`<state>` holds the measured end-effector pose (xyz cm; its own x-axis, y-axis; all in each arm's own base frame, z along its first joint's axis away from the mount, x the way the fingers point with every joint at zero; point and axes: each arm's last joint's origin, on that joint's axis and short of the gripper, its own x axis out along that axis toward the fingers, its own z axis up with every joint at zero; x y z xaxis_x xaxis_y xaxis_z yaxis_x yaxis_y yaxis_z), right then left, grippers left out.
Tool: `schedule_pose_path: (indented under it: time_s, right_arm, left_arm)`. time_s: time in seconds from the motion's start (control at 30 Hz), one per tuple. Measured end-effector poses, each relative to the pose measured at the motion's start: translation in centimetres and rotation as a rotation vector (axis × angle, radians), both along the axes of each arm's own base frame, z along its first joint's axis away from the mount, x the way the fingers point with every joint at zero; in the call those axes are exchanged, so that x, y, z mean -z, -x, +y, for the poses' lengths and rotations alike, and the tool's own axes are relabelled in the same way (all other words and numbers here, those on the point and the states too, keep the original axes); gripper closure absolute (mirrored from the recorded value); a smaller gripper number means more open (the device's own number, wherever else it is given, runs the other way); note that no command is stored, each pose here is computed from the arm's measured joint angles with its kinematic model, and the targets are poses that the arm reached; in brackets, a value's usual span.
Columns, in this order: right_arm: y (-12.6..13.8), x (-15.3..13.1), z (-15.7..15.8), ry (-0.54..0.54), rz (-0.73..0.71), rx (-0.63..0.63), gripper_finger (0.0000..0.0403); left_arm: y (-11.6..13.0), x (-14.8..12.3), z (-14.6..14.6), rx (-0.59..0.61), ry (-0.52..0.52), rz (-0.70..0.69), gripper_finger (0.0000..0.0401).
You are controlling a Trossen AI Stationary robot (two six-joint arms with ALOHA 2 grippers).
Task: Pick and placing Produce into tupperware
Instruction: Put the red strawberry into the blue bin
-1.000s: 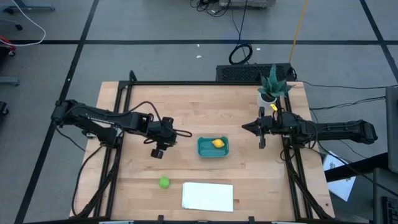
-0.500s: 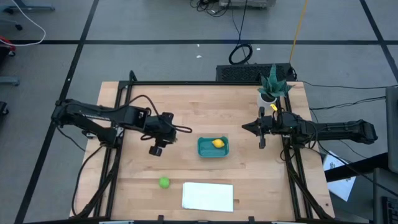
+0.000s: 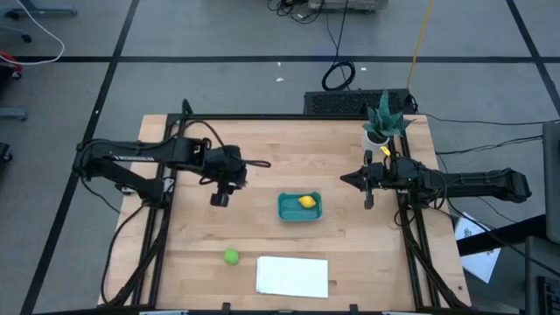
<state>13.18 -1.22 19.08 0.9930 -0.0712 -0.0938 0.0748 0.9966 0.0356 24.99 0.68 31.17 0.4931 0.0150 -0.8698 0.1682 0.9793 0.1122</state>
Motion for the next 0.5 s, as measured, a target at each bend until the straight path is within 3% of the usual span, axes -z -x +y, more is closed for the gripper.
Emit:
schedule_pose_path:
  time_s: [0.17, 0.5]
  right_arm:
    - [0.0, 0.0, 0.0, 0.000, 0.000, 0.000, 0.0403]
    - [0.0, 0.0, 0.0, 0.000, 0.000, 0.000, 0.0403]
  left_arm:
    - [-0.2, -0.1, 0.9, -0.063, 0.025, -0.024, 0.0231]
    - [1.5, -1.9, 1.5, -0.073, 0.047, -0.114, 0.0231]
